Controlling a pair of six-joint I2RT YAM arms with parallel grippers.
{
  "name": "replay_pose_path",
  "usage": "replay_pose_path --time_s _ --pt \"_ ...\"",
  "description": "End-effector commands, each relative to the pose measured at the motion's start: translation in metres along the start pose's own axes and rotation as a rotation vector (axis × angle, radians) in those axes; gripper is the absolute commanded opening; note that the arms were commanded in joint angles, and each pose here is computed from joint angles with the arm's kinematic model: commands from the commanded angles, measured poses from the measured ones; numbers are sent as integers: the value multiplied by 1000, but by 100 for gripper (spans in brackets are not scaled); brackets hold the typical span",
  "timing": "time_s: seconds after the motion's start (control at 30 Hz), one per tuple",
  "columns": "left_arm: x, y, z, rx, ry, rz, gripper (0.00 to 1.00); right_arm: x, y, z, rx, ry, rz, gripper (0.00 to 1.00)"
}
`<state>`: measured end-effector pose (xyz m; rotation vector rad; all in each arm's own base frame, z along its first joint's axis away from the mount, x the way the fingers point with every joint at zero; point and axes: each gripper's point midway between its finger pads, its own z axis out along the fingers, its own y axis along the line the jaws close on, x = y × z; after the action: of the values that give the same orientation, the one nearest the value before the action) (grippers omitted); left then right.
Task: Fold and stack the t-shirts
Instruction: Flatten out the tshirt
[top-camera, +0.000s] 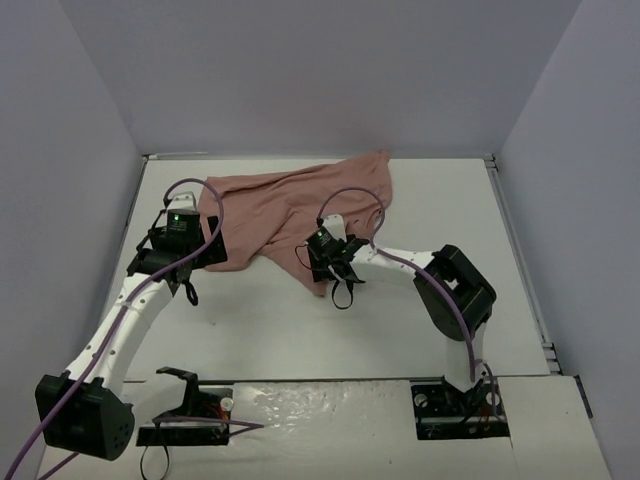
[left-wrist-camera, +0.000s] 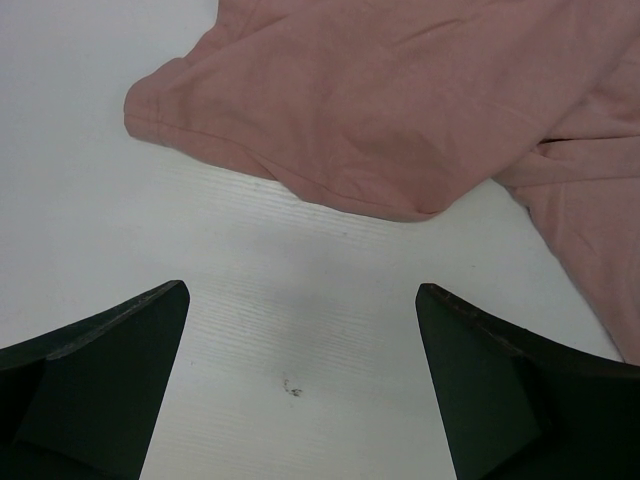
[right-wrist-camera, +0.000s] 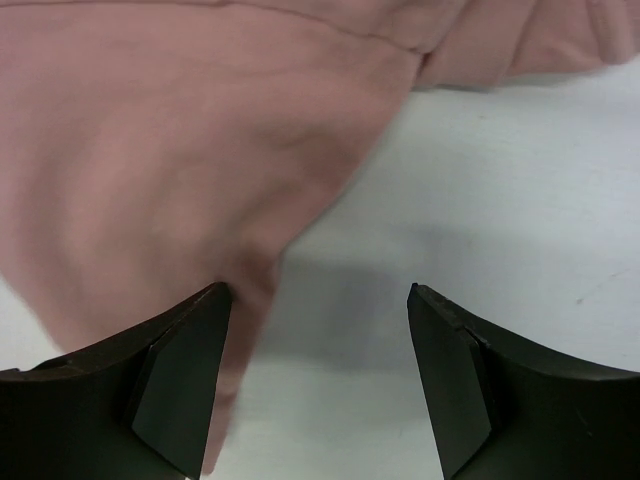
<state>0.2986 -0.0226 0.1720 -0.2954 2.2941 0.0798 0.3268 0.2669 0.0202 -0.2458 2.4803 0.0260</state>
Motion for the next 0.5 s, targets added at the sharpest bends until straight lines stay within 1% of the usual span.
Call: replay_pose_path --time_s 0.0,0.13,0.27,0.4,0.47 --pt "-15 3 -7 -5 -70 -45 97 -38 -39 3 187 -114 24 69" --pt "-12 2 -4 1 -62 -52 97 -39 -75 14 244 -76 56 69" --pt "-9 -1 0 15 -52 -67 97 -49 -125 18 302 -59 120 69" --pt "-4 -4 9 18 -35 -84 97 -61 -148 13 287 -58 140 68" --pt "-2 -2 14 5 -25 -99 97 -66 -145 7 246 -65 149 68"
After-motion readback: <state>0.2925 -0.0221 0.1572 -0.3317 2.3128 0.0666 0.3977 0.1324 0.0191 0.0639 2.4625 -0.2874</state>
